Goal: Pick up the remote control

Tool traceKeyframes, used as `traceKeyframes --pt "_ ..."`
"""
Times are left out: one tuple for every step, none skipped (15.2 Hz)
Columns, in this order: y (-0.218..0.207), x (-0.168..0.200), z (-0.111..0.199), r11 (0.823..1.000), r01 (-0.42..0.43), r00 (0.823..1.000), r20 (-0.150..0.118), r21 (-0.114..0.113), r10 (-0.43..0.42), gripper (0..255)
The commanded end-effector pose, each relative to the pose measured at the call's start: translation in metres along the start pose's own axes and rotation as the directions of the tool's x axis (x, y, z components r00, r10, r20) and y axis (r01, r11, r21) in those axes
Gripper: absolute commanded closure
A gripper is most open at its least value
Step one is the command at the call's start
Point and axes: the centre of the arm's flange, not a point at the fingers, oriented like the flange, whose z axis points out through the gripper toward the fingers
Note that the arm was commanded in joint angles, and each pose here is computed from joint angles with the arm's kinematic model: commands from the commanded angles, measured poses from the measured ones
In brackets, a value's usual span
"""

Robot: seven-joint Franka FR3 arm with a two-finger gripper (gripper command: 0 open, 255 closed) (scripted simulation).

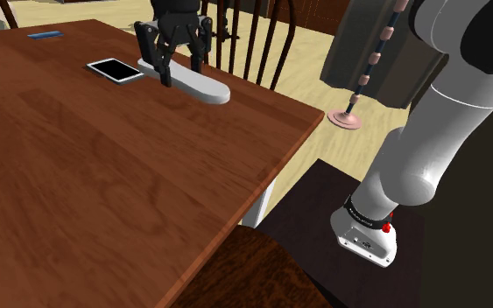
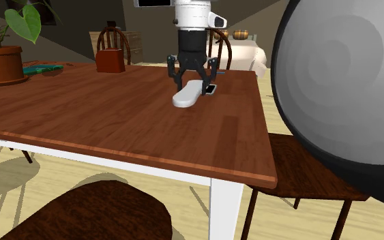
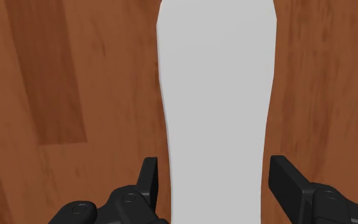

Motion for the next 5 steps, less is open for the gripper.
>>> traceKeyframes --pt "-0.001 0.0 -0.011 1.0 0.0 1.0 0.0 0.0 0.0 255" --pt "-0.001 0.001 -0.016 1.0 0.0 1.0 0.0 0.0 0.0 255" --pt "-0.001 0.001 -0.021 1.0 0.0 1.0 0.0 0.0 0.0 255" --pt "-0.001 0.001 -0.022 1.0 0.0 1.0 0.0 0.0 0.0 255" --pt "-0.001 0.001 -0.022 1.0 0.0 1.0 0.0 0.0 0.0 255"
